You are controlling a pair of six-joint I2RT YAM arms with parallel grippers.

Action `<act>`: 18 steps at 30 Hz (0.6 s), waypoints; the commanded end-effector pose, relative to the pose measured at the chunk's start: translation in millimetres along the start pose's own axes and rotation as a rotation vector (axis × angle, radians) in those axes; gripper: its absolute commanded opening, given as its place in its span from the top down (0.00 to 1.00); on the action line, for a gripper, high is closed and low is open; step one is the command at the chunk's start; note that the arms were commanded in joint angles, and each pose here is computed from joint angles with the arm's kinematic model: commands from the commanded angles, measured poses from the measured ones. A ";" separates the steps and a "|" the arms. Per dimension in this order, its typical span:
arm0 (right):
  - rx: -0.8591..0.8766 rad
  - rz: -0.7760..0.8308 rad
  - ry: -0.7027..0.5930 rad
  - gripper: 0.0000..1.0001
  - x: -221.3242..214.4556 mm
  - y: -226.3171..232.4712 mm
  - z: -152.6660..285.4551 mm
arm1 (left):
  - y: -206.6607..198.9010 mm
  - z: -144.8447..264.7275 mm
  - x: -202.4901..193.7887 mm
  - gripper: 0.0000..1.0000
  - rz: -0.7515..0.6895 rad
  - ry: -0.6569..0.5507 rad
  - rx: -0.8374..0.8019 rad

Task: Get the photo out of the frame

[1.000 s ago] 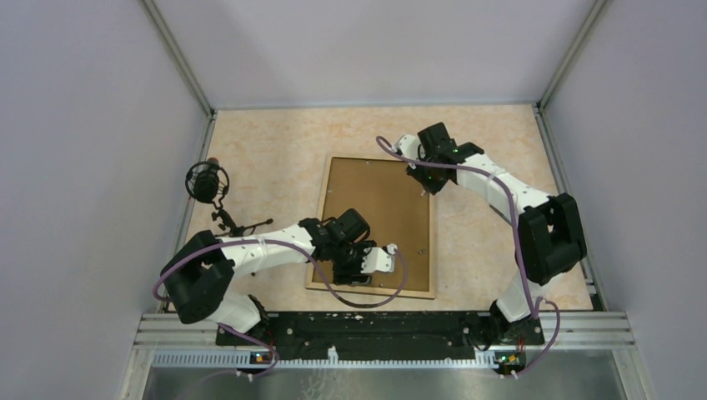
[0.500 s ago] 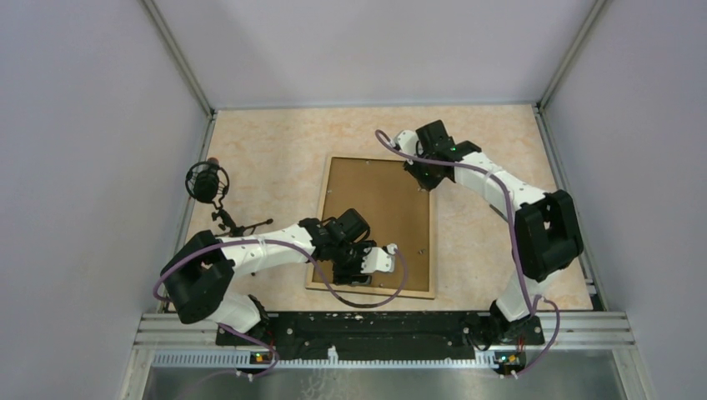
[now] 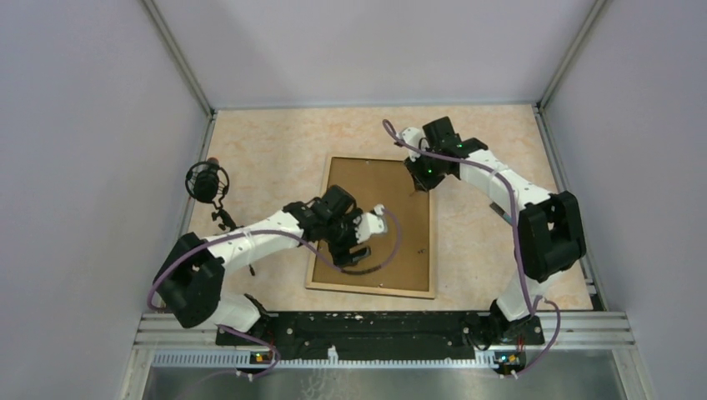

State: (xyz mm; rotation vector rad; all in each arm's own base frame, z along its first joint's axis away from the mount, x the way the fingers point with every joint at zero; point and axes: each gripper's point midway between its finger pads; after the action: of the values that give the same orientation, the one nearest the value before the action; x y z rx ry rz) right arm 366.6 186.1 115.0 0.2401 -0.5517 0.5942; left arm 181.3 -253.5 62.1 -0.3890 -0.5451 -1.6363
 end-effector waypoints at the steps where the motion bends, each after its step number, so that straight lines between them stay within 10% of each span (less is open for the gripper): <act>1: 0.075 -0.074 -0.144 1.00 29.9 5.6 46.8 | 80.8 45.5 11.4 0.16 0.275 -0.135 0.235; 18: 0.188 -0.280 -0.272 1.00 8.1 0.6 104.9 | 156.2 47.0 -99.2 0.28 0.865 0.002 0.612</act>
State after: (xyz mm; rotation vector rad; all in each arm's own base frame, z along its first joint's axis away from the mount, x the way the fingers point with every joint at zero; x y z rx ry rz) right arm 342.0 147.6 186.5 0.4854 -0.6679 0.3557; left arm 331.3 -169.5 75.7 -0.1506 -0.7050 -0.7308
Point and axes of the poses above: each gripper's point midway between its finger pads, its own z axis back along the fingers, its own y axis along the line the jaws close on, x = y × z, and after that the axes turned 13 degrees about -z, right-handed
